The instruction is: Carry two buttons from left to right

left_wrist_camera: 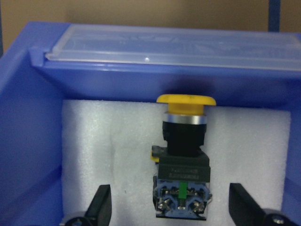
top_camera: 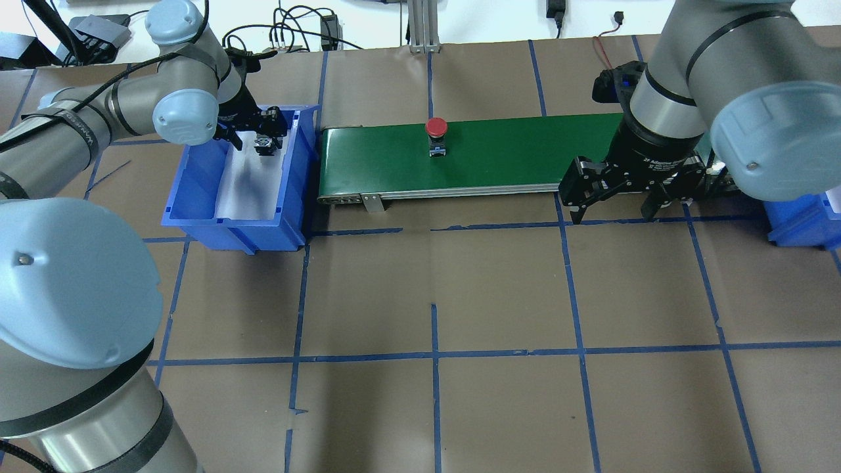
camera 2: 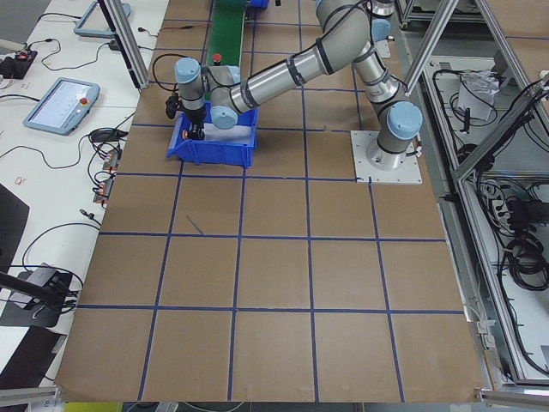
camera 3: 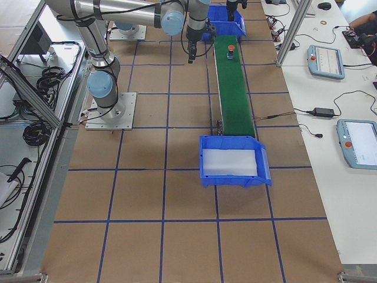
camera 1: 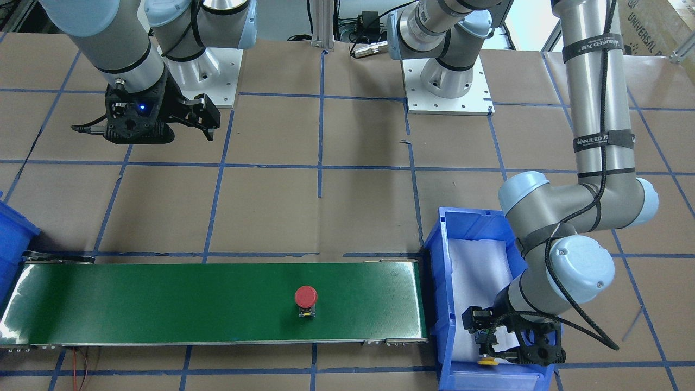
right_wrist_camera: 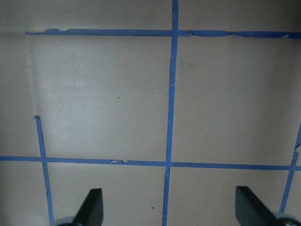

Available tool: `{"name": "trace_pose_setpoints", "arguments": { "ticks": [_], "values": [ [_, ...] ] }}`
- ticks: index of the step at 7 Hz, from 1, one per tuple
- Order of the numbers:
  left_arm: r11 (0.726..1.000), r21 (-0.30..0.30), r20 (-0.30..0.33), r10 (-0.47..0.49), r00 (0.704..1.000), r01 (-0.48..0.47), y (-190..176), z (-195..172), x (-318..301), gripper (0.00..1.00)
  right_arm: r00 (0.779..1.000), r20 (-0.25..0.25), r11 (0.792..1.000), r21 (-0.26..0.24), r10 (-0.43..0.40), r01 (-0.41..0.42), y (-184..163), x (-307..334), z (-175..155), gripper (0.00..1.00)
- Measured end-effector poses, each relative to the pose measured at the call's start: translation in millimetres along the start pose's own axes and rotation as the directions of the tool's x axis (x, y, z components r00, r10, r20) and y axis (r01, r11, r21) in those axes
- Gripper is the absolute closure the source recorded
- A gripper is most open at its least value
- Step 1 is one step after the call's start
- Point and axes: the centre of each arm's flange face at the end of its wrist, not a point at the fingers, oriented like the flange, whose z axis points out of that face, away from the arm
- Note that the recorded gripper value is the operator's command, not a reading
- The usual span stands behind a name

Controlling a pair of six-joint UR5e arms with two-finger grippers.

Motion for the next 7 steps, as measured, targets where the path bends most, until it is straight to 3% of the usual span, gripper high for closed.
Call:
{"name": "trace_pose_setpoints", "arguments": {
  "ticks": [3,7],
  "values": [
    [1.000,0.000,0.000,0.006,1.000,-0.006,2.3,-1.9,0.2,0.69,1.000,0.000,1.000,0.001,-0.004,0.004,0.7,-1.4,-0.5,0.00],
    [1.000,0.001,0.005,0.006,1.000,-0.006,16.9,-28.2,2.5,0.69,1.000,0.002,1.000,0.000,-0.005,0.005,0.4,-1.4,0.0,0.00]
  ]
}}
